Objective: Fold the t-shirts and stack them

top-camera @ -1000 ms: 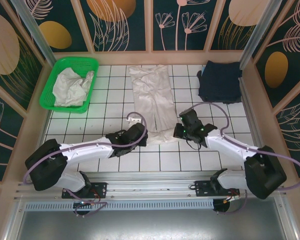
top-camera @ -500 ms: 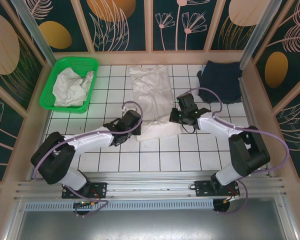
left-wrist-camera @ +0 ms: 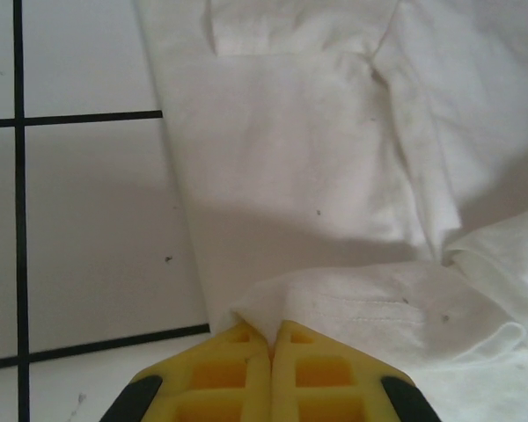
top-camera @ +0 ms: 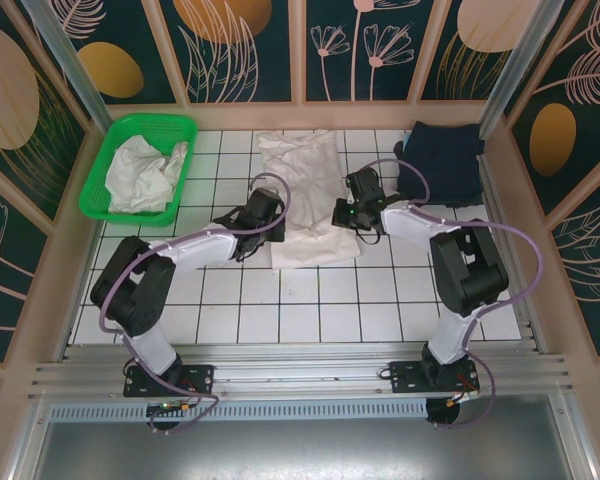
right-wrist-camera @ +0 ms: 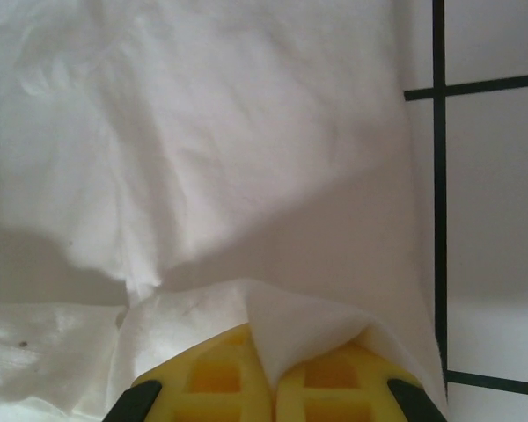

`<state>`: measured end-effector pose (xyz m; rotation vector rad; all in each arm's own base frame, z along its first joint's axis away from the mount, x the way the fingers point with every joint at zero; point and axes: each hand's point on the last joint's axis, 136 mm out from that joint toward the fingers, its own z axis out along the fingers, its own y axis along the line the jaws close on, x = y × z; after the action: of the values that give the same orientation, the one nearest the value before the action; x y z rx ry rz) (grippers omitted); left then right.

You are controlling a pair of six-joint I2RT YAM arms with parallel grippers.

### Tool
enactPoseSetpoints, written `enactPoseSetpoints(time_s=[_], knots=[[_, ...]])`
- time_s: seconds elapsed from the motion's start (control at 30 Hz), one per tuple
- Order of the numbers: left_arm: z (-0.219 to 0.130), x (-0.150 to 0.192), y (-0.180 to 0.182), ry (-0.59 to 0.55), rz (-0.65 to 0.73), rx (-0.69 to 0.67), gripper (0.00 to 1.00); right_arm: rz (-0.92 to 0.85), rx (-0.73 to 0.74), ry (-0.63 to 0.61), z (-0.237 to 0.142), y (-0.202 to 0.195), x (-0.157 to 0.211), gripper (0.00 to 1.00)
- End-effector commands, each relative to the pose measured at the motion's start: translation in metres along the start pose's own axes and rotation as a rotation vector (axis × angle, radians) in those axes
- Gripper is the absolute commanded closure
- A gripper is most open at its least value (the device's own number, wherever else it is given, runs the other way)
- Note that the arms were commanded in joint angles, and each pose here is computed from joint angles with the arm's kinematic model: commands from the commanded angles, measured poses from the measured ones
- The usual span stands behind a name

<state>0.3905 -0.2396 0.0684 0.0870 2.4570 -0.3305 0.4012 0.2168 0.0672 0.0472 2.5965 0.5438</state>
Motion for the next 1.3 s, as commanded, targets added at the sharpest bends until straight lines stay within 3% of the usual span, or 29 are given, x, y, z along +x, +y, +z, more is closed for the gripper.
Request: enactPoseSetpoints(time_s=[0.0, 0.27, 0.33, 0.67, 0.77, 0.87, 0.93, 1.03, 1.27], knots=[[0.011, -0.008, -0.005, 0.014, 0.024, 0.039, 1.0, -0.004, -0.011, -0.016, 0.0, 0.0, -0.014, 1.0], [0.024, -0.02, -0.003, 0.042, 0.009, 0.107, 1.0, -0.012, -0.017, -0.02, 0.001, 0.003, -0.024, 0.98], [0.027, -0.024, -0.004, 0.05, 0.026, 0.109, 1.0, -0.019, -0.012, -0.028, -0.001, 0.003, -0.03, 0.82], [0.049, -0.037, 0.005, 0.095, 0.021, 0.139, 0.91, -0.032, 0.058, -0.106, -0.038, 0.001, -0.053, 0.53], [0.049, -0.041, 0.011, 0.086, 0.016, 0.123, 0.86, -0.004, -0.045, -0.124, -0.051, 0.014, -0.036, 0.53], [0.051, -0.037, 0.017, 0.096, 0.022, 0.099, 0.87, -0.011, -0.148, -0.099, -0.049, 0.037, -0.006, 0.53], [0.05, -0.036, 0.021, 0.092, 0.016, 0.088, 0.91, -0.036, -0.15, -0.053, -0.037, 0.048, 0.015, 0.55], [0.045, -0.044, 0.022, 0.064, 0.005, 0.096, 0.81, -0.069, -0.113, 0.015, -0.012, 0.057, 0.037, 0.58], [0.027, -0.073, 0.027, 0.004, 0.018, 0.048, 0.7, -0.089, -0.057, 0.045, 0.03, 0.067, 0.029, 0.65]])
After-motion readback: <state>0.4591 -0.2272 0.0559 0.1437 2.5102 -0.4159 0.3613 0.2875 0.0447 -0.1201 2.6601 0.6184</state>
